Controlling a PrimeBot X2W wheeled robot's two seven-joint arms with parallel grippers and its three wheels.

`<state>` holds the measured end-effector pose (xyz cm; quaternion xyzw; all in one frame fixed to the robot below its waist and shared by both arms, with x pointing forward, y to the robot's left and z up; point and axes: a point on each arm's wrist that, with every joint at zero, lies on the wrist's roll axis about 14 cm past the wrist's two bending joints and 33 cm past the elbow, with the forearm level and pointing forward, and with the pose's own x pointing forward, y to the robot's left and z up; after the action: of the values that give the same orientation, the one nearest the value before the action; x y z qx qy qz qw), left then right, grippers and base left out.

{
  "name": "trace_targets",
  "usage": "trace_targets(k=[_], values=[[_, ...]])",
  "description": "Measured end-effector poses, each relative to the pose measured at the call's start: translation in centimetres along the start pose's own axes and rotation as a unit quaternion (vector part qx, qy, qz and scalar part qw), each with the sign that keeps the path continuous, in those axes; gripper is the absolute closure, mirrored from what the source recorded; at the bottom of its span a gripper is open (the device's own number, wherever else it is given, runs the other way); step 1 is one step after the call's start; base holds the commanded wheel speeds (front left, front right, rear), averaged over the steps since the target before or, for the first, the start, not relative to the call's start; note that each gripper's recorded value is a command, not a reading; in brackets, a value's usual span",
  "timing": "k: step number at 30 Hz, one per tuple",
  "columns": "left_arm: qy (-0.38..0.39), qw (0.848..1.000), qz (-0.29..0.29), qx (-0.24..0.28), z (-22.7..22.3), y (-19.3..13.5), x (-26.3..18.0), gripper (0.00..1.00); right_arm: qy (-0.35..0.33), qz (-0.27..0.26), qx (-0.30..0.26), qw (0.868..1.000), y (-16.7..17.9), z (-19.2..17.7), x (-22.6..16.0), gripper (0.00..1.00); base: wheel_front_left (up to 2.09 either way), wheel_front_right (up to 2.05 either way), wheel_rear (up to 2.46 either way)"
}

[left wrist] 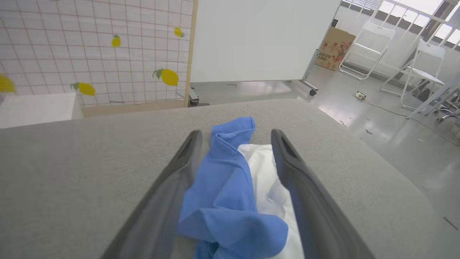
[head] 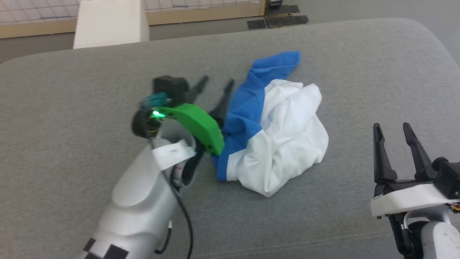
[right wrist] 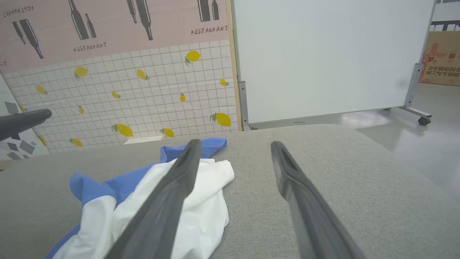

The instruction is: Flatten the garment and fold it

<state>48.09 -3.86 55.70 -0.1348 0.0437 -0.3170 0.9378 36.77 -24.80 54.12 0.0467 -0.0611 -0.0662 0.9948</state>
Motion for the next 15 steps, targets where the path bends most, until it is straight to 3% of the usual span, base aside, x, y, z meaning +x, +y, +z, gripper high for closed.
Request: trace_targets(k=[5,9,15], values=[[-0.114,0.990,0.079,0.029,3.9,5.3,-3.8,0.00,-0.002,0.026,0.002,1.000,1.8,0.2,1.0,0.00,0.00,0.00,0.00],[-0.135,0.981,0.130,0.044,4.2,8.6,-7.2,0.00,0.000,0.041,0.004,0.999,2.8,0.1,1.5,0.00,0.00,0.00,0.00],[-0.148,0.972,0.173,0.067,4.2,10.4,-11.3,0.00,0.008,0.055,0.003,0.998,3.8,-0.3,1.4,0.00,0.00,0.00,0.00]])
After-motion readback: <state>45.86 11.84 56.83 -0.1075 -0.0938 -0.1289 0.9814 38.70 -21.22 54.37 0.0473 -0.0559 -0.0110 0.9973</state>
